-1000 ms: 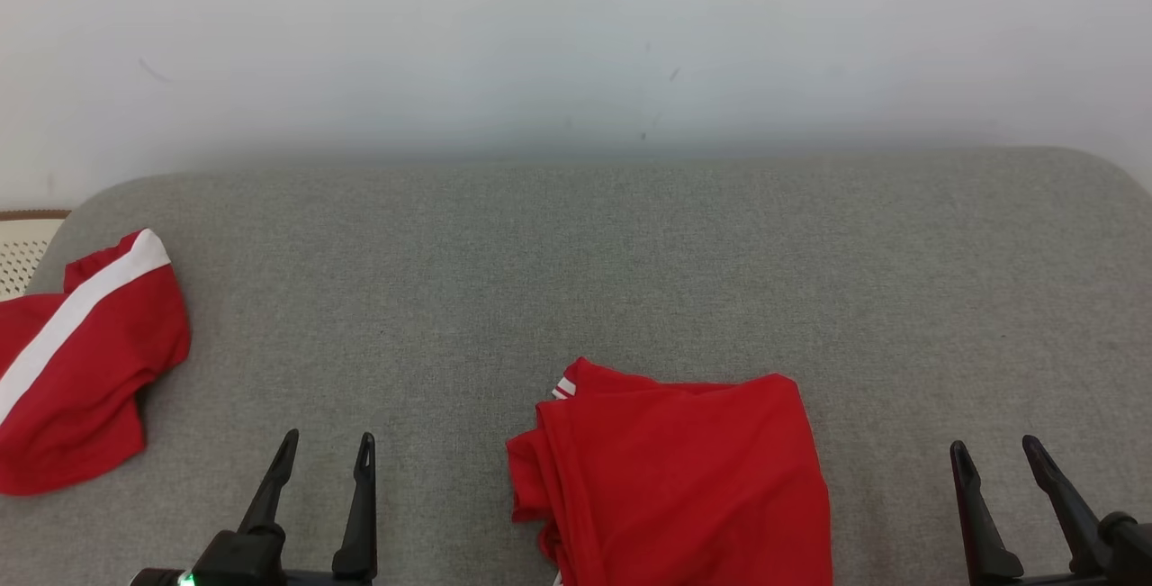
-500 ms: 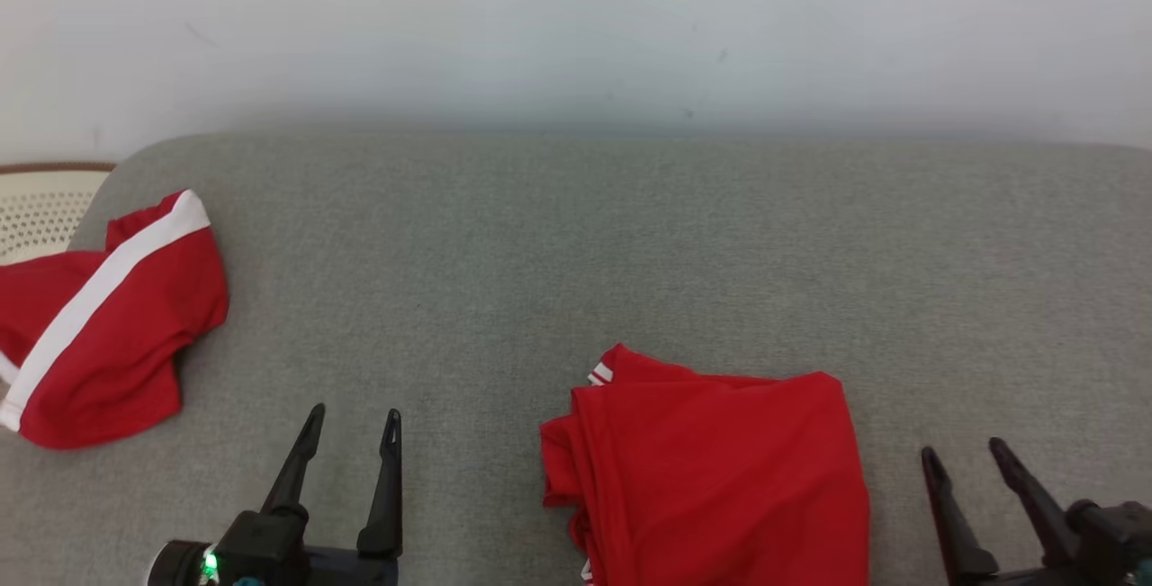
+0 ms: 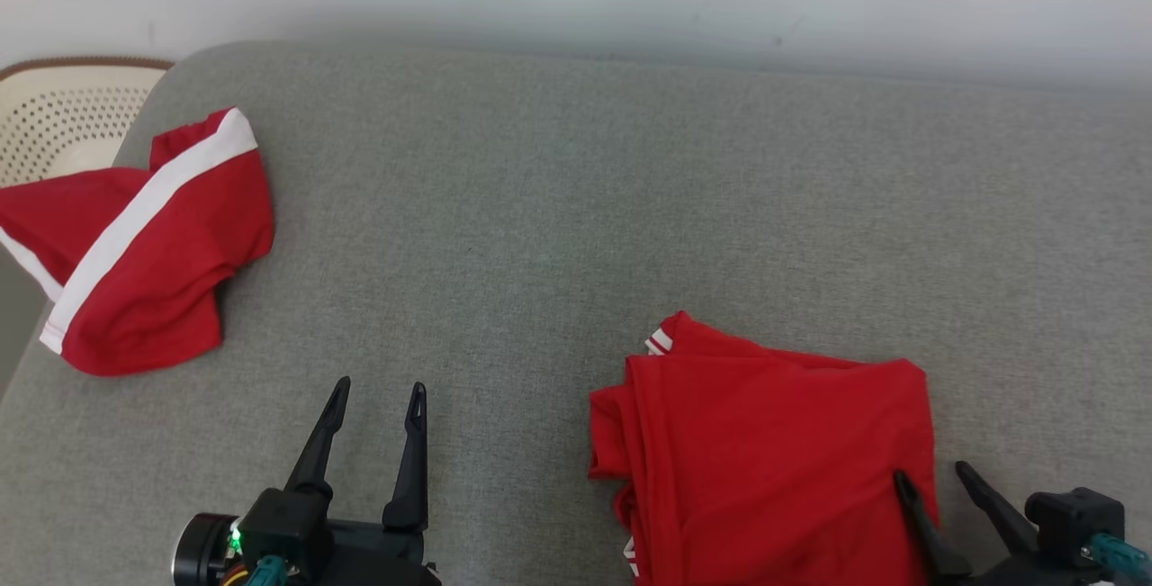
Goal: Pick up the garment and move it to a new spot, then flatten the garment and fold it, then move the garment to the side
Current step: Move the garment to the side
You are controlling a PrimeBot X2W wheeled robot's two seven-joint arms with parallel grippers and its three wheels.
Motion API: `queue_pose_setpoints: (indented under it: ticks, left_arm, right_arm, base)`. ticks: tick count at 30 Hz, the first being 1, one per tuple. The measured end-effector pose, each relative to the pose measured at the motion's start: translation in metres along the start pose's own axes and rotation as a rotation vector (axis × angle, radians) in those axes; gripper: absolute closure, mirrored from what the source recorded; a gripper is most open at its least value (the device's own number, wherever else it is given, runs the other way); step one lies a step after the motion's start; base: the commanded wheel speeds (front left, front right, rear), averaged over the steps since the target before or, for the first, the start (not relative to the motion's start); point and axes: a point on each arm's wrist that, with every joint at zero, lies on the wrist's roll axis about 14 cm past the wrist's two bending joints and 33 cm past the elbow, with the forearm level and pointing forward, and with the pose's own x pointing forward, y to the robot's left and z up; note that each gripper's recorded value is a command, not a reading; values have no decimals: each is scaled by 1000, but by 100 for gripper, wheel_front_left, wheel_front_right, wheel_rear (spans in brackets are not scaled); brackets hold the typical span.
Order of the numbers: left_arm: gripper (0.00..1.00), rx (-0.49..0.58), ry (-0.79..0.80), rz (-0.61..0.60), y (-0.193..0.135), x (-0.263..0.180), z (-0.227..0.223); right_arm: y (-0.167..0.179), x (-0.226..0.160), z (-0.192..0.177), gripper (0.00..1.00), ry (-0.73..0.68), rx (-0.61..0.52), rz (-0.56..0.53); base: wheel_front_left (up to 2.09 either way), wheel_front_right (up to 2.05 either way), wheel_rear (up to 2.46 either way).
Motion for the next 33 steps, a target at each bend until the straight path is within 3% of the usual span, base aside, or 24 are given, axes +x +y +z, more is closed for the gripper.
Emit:
queue_pose_setpoints:
  ticks: [5,6,8,15,22,33]
  left_arm:
    - [0,7,14,14,4,1,-6]
    - [0,8,14,15,5,2,-6]
    - [0,7,13,15,4,3,-6]
    - [0,3,8,-1,-2,6,-6]
    - [0,-1,-15,-67,-22,21,-5]
    - [0,-26,-41,-267,-92,57,-7]
  right_arm:
    - [6,14,-12,0,46,27,39]
    - [7,16,-13,42,49,32,44]
    - [7,19,-13,100,53,33,52]
    - [3,20,-12,100,46,19,49]
    - [-18,7,-1,100,-10,-2,-30]
    - [-72,-38,4,100,-82,15,-250]
  base:
    - [0,0,0]
    - [0,0,0]
    - [0,0,0]
    - [0,0,0]
    - [0,0,0]
    - [0,0,0]
